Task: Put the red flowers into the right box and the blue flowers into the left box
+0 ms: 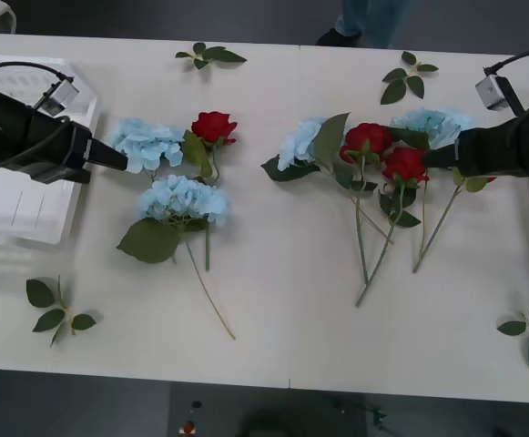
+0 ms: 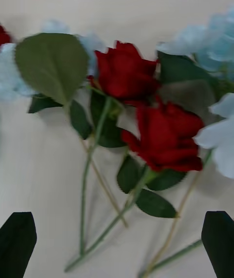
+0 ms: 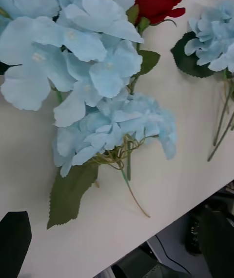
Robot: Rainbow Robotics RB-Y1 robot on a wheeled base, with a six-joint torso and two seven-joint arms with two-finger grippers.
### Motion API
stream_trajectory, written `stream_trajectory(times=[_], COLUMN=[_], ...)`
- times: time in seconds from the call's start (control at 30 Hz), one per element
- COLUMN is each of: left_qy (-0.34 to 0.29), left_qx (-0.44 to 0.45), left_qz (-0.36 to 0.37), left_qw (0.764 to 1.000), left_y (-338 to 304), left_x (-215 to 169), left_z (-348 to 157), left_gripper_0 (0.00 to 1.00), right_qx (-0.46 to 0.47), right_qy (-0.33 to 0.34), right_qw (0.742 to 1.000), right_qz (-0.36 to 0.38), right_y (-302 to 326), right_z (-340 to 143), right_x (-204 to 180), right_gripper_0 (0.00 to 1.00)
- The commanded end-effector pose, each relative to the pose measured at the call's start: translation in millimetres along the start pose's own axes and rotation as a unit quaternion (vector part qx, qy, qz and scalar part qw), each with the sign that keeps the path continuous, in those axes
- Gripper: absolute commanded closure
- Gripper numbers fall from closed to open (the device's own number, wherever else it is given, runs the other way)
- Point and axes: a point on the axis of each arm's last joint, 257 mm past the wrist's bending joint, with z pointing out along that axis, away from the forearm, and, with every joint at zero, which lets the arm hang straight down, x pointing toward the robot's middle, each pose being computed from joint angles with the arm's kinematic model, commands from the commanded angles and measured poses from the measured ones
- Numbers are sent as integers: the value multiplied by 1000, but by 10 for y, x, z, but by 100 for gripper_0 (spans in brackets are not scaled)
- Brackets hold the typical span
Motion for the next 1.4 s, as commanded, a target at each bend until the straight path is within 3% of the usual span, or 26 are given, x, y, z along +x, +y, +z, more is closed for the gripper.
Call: stream_trajectory(times=[0.03, 0.23, 0.73, 1.0, 1.4], left_qy=[-6, -47, -131, -179, -179], left_qx=[-29, -38, -134, -185, -221], left_qz=[-17, -58, -50, -17, 3], left_qw=[999, 996, 981, 966, 959], left_y=[-48, -87, 206, 586, 678], left_x=[-45, -240, -526, -611, -589], left_z=[53, 300, 751, 706, 770], left_gripper_0=[0, 0, 0, 0, 0], right_qx=[25, 97, 127, 145, 168], right_qy=[-12, 4, 4, -16, -34], right_qw=[997, 990, 952, 952, 949], right_qz=[68, 105, 278, 269, 266], right_y=[-269, -878, -1275, -1396, -1525], right_z=[-78, -239, -9, 295, 542], right_x=[-165, -25, 278, 308, 356], right_gripper_0=[0, 0, 0, 0, 0])
